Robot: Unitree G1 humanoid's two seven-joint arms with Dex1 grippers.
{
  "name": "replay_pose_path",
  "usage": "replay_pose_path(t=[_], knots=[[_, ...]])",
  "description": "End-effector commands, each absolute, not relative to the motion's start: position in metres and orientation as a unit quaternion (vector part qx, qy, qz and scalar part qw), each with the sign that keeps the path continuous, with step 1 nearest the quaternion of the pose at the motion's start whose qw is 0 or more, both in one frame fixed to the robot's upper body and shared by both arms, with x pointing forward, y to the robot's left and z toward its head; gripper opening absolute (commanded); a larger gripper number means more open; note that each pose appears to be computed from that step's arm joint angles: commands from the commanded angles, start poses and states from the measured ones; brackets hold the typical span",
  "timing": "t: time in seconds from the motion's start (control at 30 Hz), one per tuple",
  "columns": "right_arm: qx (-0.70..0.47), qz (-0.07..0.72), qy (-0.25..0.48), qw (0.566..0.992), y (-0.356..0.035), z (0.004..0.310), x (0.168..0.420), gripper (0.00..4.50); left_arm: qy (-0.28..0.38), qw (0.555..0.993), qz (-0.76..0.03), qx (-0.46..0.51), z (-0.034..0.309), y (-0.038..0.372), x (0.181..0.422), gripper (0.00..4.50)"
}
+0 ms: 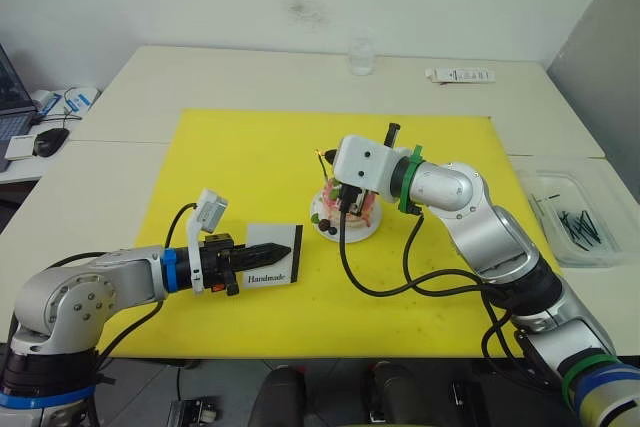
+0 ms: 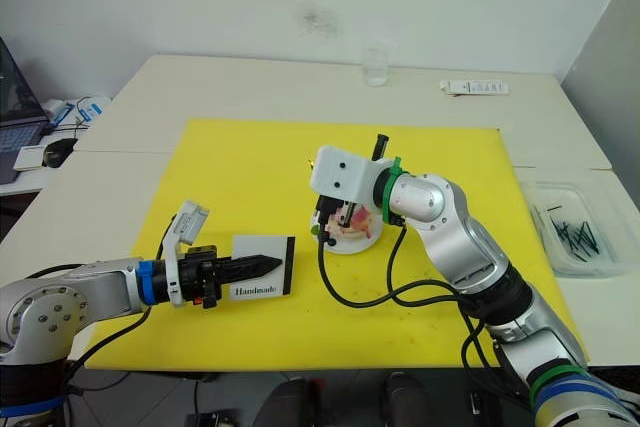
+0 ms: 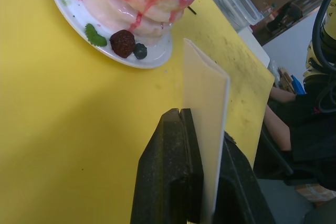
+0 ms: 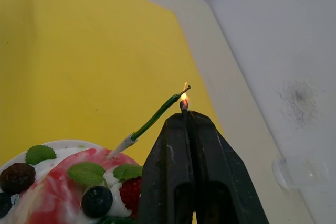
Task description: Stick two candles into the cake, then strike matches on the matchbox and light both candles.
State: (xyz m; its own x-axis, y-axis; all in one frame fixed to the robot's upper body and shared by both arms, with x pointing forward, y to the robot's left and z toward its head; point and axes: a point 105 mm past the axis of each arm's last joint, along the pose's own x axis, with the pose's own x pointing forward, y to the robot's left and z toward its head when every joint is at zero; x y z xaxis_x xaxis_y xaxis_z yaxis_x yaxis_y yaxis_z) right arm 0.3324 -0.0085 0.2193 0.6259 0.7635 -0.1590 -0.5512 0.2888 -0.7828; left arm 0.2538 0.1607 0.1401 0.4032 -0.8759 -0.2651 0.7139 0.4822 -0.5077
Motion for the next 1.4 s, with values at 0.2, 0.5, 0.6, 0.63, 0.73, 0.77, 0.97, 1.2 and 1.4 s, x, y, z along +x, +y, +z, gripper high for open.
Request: replay_pose_path(t=[0.2, 0.5, 0.6, 0.63, 0.73, 0.77, 0.97, 1.2, 1.4], knots=[[-0.427, 0.401, -0.151, 0.796, -0.01, 0.235, 0.329, 0.02, 0.242, 0.819, -0.498, -0.15, 0.148, 0.156, 0.252, 0.0], [-0.42, 0.393, -0.158, 0.803, -0.012, 0.24, 0.33, 0.02, 0.242, 0.819, -0.498, -0.15, 0.147, 0.156, 0.253, 0.0], [-0.397, 0.381, -0.169, 0.818, -0.015, 0.252, 0.329, 0.02, 0.243, 0.818, -0.499, -0.15, 0.147, 0.155, 0.253, 0.0], [-0.387, 0.378, -0.171, 0.823, -0.016, 0.255, 0.329, 0.02, 0.243, 0.818, -0.499, -0.151, 0.147, 0.155, 0.254, 0.0], [-0.34, 0.373, -0.171, 0.846, -0.018, 0.266, 0.326, 0.02, 0.243, 0.817, -0.5, -0.152, 0.147, 0.155, 0.254, 0.0], [-0.312, 0.369, -0.17, 0.859, -0.02, 0.272, 0.326, 0.02, 0.243, 0.816, -0.501, -0.152, 0.147, 0.154, 0.254, 0.0], [-0.214, 0.343, -0.19, 0.895, -0.047, 0.31, 0.317, 0.02, 0.247, 0.81, -0.508, -0.155, 0.146, 0.152, 0.251, 0.0], [-0.249, 0.216, -0.133, 0.935, -0.145, 0.314, 0.319, 0.02, 0.253, 0.799, -0.52, -0.163, 0.147, 0.148, 0.241, 0.0], [-0.235, 0.069, 0.011, 0.969, -0.255, 0.265, 0.308, 0.02, 0.253, 0.769, -0.556, -0.19, 0.147, 0.126, 0.223, 0.0]])
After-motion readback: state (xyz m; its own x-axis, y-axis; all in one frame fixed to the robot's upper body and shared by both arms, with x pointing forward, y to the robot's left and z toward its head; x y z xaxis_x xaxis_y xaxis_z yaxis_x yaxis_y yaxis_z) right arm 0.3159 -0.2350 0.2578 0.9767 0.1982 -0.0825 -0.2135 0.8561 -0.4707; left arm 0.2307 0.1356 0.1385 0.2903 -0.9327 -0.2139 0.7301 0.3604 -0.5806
